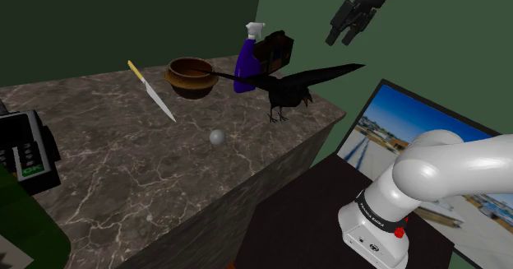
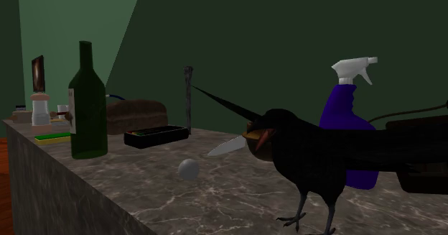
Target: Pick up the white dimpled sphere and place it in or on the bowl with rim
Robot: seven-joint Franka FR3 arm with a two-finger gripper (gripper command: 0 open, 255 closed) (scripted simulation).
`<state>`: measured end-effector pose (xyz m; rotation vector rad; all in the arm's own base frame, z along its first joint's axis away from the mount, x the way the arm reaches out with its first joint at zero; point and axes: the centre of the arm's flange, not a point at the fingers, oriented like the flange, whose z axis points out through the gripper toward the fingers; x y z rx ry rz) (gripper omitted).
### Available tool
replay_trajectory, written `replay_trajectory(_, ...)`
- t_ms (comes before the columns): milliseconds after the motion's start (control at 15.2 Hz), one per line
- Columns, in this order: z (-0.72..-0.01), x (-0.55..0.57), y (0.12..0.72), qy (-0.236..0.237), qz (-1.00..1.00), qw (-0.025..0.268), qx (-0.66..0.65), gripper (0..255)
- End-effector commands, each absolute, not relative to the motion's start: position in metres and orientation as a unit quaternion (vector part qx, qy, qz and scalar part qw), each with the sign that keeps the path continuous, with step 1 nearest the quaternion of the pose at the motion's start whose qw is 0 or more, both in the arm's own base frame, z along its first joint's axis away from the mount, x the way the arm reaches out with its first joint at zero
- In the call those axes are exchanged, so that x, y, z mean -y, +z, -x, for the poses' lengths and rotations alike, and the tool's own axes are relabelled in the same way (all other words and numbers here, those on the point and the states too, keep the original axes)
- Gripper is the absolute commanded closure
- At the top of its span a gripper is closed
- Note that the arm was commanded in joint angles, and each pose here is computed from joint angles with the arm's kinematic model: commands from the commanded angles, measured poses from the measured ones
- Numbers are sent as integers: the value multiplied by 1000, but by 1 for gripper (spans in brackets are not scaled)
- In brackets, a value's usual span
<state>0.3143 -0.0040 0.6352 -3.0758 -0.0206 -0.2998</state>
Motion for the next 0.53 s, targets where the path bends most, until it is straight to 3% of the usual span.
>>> replay_trajectory(0, -314, 4, 635, -97, 995, 26, 7, 0)
replay_trajectory(462, -328, -78, 591, -87, 996, 19, 11, 0)
